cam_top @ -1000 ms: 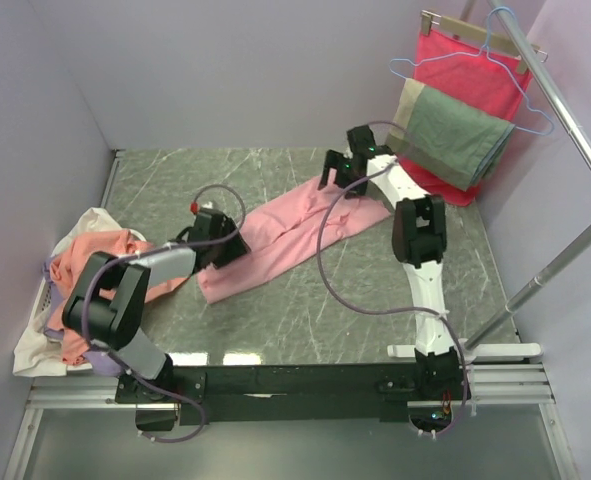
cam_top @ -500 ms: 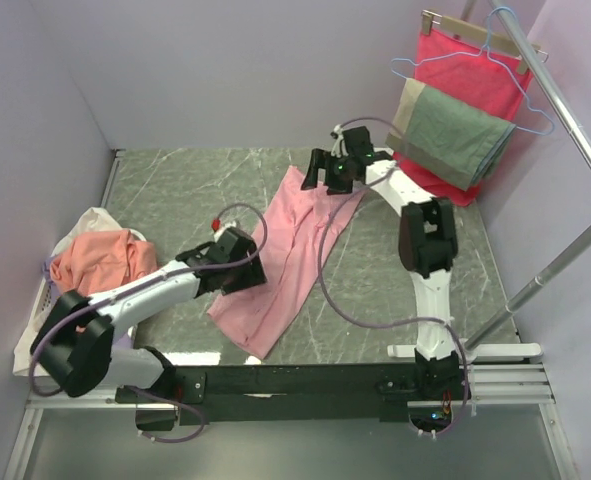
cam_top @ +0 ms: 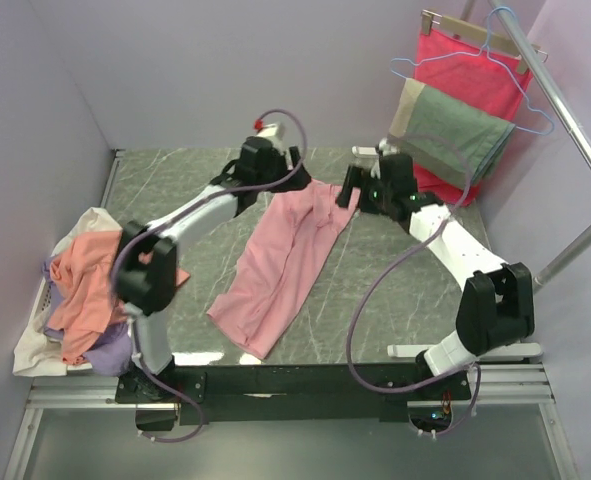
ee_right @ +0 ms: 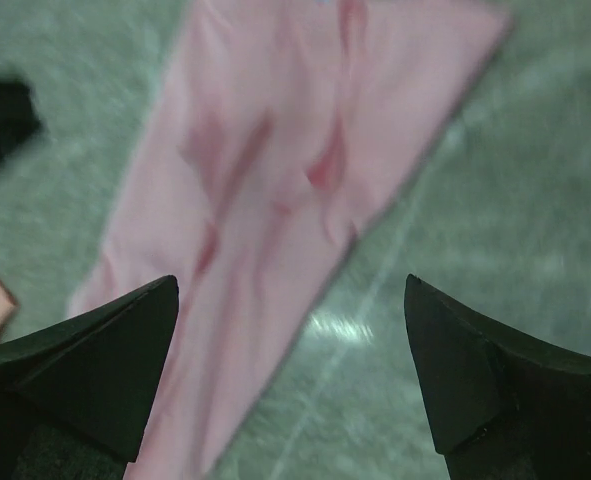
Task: Fold and stack the t-shirts
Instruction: Rotate the tshirt 90 degrees
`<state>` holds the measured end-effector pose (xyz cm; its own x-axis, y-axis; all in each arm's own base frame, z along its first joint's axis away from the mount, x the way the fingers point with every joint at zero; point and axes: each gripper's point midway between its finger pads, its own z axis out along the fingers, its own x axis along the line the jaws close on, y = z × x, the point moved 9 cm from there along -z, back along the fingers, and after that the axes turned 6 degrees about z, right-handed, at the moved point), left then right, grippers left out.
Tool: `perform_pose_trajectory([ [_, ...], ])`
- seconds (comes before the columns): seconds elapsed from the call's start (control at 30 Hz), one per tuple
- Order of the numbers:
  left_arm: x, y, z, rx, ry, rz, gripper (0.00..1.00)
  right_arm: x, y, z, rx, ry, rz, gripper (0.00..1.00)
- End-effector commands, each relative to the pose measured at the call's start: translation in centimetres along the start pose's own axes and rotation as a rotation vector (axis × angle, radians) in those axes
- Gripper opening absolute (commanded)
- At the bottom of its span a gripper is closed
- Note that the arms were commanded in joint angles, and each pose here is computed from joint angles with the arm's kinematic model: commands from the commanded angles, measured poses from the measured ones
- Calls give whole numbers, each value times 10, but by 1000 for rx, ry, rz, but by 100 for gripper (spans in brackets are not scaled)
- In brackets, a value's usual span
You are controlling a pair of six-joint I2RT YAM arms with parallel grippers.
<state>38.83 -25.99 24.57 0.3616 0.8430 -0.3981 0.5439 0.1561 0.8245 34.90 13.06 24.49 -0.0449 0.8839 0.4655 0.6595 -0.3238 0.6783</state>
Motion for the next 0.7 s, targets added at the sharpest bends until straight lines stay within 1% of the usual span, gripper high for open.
perform_pose_trajectory([
  [0.0, -16, 1, 62, 75, -281, 98, 77, -19, -48, -16, 76, -84, 38, 100],
  [0.03, -19, 0, 71, 97, -336, 114, 76, -16, -54, -22, 81, -67, 29, 100],
  [0.07, -17, -2, 91, 124, -354, 113, 76, -16, -62, -24, 99, -62, 25, 100],
  [0.17, -19, -9, 116, 165, -447, 125, 75, -11, -87, -30, 171, -3, 17, 100],
  [0.27, -14, -22, 132, 204, -512, 123, 78, 6, -111, -31, 258, 96, -2, 100],
  [0.37, 2, -42, 147, 276, -509, 83, 77, 30, -130, -28, 354, 218, -18, 100],
  [0.43, 14, -49, 152, 287, -507, 53, 77, 45, -138, -21, 409, 291, -8, 100],
  [0.47, 22, -59, 157, 307, -496, 37, 77, 53, -140, -19, 426, 320, -15, 100],
  [0.57, 43, -69, 164, 319, -466, 1, 77, 72, -159, -12, 511, 375, -38, 100],
  [0.67, 60, -67, 171, 302, -457, -21, 77, 86, -181, -4, 603, 463, -50, 100],
])
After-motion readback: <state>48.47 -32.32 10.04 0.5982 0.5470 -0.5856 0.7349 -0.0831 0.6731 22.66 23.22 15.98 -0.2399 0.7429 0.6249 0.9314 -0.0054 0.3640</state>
